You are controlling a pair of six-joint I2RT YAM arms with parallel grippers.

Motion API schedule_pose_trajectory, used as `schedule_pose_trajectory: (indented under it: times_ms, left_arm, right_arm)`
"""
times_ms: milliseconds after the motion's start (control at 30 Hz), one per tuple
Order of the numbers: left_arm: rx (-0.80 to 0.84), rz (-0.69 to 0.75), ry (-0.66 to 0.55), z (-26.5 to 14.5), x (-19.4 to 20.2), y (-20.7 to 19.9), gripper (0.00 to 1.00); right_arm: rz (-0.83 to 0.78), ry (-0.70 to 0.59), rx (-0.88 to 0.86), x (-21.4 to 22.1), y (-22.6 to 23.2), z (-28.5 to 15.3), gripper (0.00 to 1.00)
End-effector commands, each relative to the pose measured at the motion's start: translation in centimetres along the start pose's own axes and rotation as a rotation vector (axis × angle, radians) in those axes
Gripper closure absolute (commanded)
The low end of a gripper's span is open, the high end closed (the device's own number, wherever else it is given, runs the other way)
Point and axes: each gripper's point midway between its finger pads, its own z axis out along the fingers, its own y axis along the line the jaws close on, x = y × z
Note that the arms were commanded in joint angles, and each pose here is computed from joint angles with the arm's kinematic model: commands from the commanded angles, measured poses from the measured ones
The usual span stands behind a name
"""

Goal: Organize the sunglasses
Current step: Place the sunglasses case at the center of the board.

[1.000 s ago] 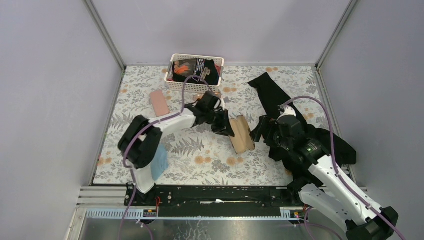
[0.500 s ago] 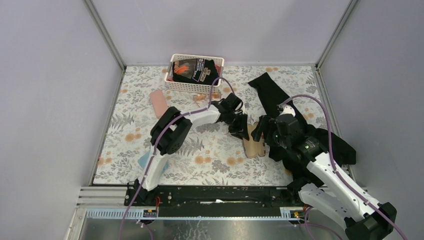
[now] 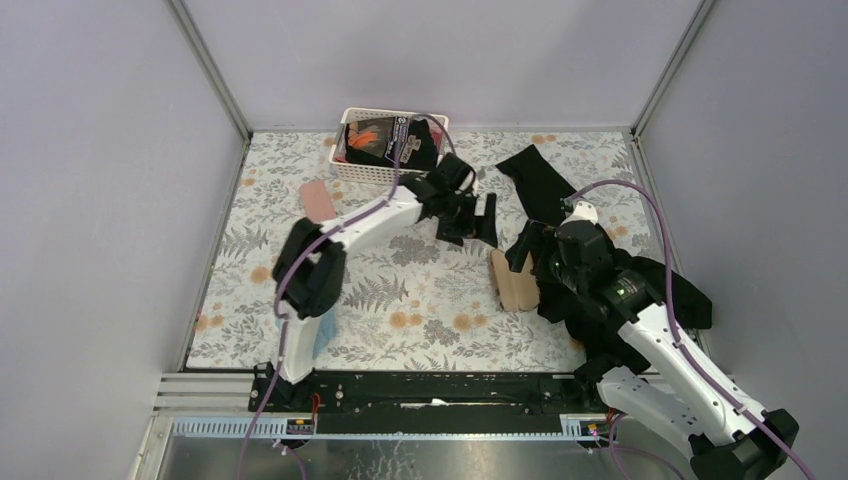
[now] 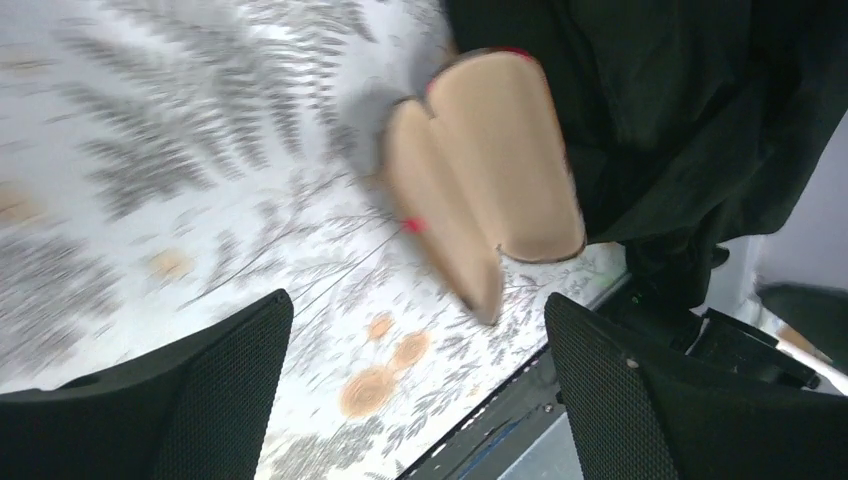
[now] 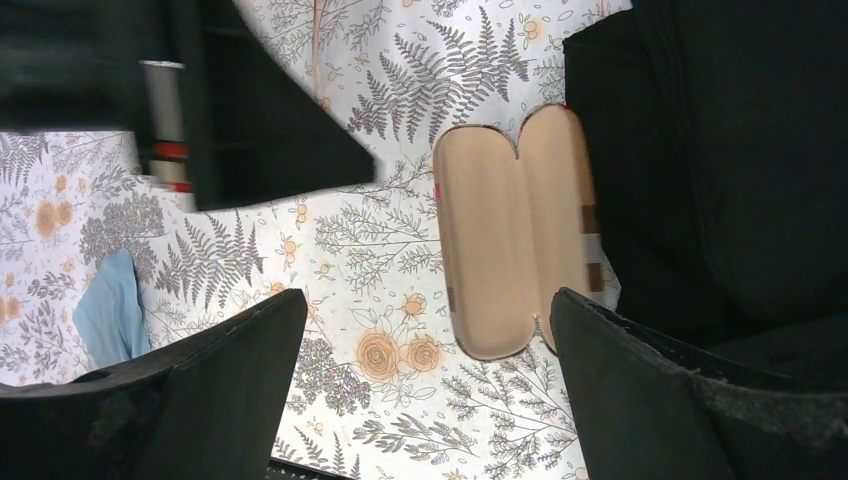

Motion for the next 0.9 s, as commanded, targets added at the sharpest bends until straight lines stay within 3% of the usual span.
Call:
schedule_pose_trajectory:
  times_ms: [0,167,267,467,600,767,867]
  left_arm:
    - [-0.202,0.008,-0.185,-8.5,-1.9,3.1,0.01]
    - [-0.468,-0.034,-0.393,-17.7,0.8,8.0,0.01]
    - [-0.526,-0.152,-0.396,-20.0,4.8,12.4,0.01]
    - [-0.664,-0.500,-0.343,-20.6,12.9,19.9,0.01]
    - [-0.698,-0.678,-0.345,-19.0,16.9,22.2,0.01]
    - [-0.751,-0.750,-0.459,-19.3,18.3,24.2,0.01]
    - [-0.772,-0.759,-0.439,-18.7,19.0,24.9,0.01]
  right_arm:
    - [-0.012,-0.069,0.002,-2.0,0.3,-0.8,0.00]
    - [-0.009,-0.058,-0.025,-1.8,1.0,0.0,0.00]
    - [-0.015,-0.044,-0.044,-1.7,1.6,0.7,0.00]
    - [-0.013,-0.008,-0.100,-1.6,3.2,1.9,0.00]
    - [-0.014,0.004,-0.113,-1.4,3.5,2.1,0.00]
    - [-0.015,0.000,-0.105,-1.3,3.1,1.8,0.00]
    - [-0.016,0.005,-0.104,-1.1,3.0,1.8,0.00]
